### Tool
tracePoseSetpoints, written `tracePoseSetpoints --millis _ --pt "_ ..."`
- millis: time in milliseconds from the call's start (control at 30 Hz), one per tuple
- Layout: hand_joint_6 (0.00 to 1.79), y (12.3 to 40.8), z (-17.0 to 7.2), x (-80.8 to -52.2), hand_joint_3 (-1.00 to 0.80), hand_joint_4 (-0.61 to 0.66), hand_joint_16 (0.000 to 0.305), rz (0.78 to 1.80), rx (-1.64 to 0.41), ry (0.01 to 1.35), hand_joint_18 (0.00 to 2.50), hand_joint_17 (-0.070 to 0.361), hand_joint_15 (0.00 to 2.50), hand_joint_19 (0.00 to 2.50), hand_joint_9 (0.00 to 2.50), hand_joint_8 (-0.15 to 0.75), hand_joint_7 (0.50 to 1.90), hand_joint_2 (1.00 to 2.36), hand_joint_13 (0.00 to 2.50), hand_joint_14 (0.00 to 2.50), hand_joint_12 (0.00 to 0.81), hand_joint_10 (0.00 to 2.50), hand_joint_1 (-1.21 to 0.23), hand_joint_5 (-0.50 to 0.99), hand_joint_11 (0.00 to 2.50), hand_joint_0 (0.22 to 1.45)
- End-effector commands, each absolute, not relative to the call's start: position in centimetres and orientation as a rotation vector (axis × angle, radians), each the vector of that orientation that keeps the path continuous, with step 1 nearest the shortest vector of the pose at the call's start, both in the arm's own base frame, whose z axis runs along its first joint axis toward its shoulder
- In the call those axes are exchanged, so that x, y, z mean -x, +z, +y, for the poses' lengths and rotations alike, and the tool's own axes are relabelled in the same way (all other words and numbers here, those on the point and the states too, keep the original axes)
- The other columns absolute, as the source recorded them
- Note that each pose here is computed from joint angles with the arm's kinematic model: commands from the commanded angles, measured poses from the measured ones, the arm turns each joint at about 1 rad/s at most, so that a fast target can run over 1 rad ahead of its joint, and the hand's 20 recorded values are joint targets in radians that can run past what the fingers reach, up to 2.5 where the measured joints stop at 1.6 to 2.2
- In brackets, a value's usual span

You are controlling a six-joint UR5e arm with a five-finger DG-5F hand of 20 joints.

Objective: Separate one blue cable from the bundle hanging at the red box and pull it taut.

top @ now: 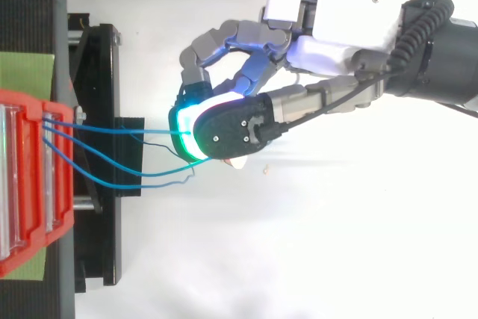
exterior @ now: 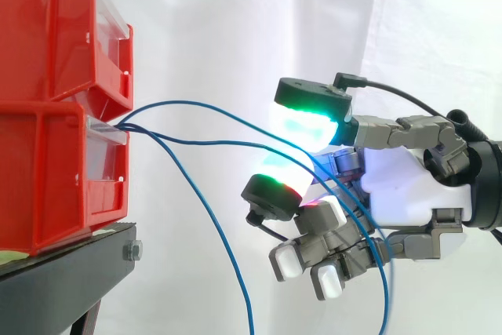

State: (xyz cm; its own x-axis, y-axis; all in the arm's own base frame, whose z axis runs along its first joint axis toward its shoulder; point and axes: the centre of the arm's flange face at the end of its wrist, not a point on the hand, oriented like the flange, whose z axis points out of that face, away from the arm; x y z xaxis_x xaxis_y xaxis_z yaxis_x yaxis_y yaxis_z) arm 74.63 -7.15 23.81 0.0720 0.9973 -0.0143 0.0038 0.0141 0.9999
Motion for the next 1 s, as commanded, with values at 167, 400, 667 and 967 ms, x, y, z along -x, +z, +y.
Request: tracePoseSetpoints --millis 167,400,667,967 --pt "0.83 23.77 -7.15 -74.64 -0.46 0.21 0.061 1.165 -1.235 1.144 0.82 0.138 0.63 0.67 1.04 0.388 1.17 1.00 0.75 0.02 0.444 0.02 -0.56 -0.18 0.99 0.53" --pt "0.82 23.79 -7.03 -74.66 -0.39 0.21 0.059 1.167 -1.231 1.144 0.81 0.133 0.63 0.67 1.04 0.384 1.22 1.01 0.75 0.02 0.434 0.02 -0.63 -0.17 0.98 0.57" --pt "0.86 23.76 -7.04 -74.63 -0.07 0.19 0.059 1.169 -1.233 1.142 0.83 0.133 0.64 0.67 1.05 0.385 1.35 1.03 0.76 0.02 0.431 0.03 -0.66 -0.18 1.02 0.57" --pt "0.89 23.79 -7.03 -74.66 -0.03 0.17 0.061 1.167 -1.230 1.143 0.85 0.136 0.63 0.66 1.04 0.391 1.36 1.03 0.76 0.02 0.443 0.02 -0.71 -0.19 1.02 0.60"
